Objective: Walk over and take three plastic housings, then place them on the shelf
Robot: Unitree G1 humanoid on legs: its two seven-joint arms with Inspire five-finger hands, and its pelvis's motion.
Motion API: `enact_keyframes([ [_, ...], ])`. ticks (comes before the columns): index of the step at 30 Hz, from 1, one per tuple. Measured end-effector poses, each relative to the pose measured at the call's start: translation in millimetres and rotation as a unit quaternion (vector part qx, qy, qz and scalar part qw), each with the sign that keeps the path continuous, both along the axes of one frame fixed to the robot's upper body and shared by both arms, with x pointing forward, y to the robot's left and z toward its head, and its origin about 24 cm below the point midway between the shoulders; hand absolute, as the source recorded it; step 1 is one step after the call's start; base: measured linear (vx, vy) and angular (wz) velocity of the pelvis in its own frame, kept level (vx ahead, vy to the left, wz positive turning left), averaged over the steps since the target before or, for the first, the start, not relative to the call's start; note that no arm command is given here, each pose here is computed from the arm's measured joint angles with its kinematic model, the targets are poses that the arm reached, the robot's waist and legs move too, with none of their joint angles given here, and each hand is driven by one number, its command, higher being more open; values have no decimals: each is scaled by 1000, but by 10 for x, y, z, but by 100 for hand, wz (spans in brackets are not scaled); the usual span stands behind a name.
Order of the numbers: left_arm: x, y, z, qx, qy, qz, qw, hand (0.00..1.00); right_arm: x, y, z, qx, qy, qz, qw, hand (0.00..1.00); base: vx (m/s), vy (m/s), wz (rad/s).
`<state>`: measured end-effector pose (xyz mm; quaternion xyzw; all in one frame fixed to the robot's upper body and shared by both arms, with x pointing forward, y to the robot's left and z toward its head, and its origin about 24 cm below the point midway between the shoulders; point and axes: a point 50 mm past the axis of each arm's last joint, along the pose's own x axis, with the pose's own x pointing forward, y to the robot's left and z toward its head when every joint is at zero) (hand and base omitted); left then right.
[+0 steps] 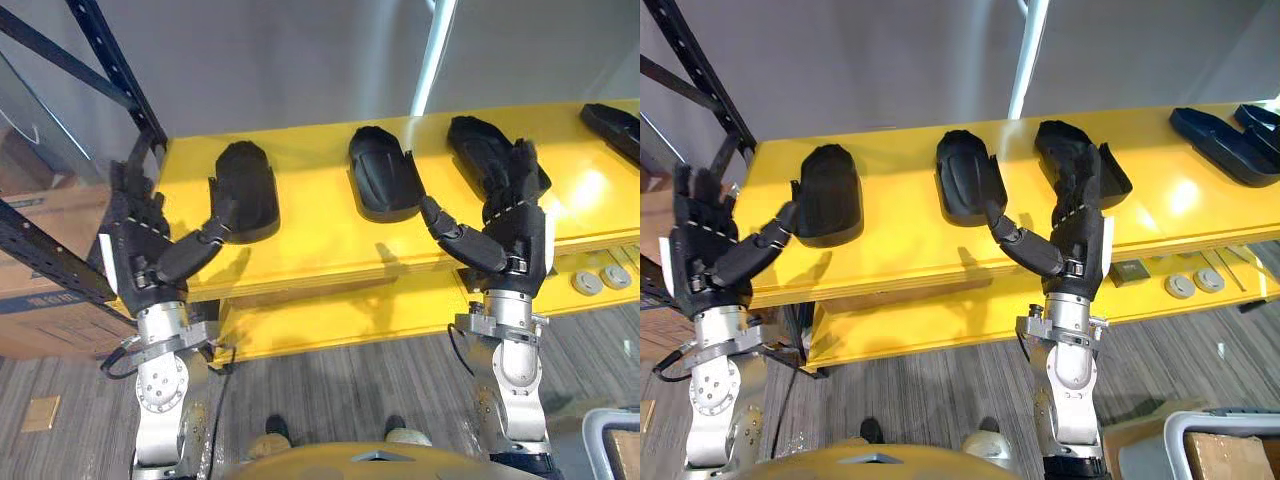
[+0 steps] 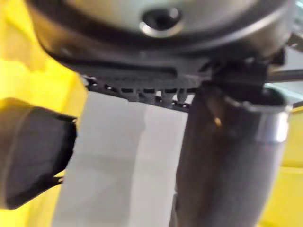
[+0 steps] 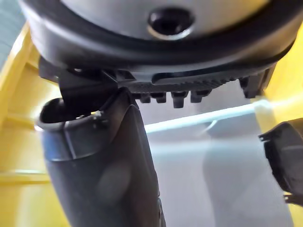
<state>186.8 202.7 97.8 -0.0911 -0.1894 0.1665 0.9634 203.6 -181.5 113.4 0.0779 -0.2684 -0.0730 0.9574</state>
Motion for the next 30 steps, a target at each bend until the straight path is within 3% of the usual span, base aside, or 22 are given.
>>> enact_keyframes([
  [4, 24, -60, -8, 4, 5, -24, 1000, 100, -56, 144, 177, -4, -62, 47, 997, 100, 73, -1, 5],
  [13, 51, -174, -48, 46, 31, -55, 997, 100, 57, 424, 325, -5, -104, 153, 983, 100, 37, -6, 18],
  [20, 59, -124, -153, 205, 95, 35, 973, 100, 112, 716, 243, -36, -79, 247, 965, 100, -55, -2, 2],
  [30, 96, -20, -347, 266, 160, 79, 947, 100, 155, 846, 253, -73, -72, 299, 949, 100, 0, 0, 1],
])
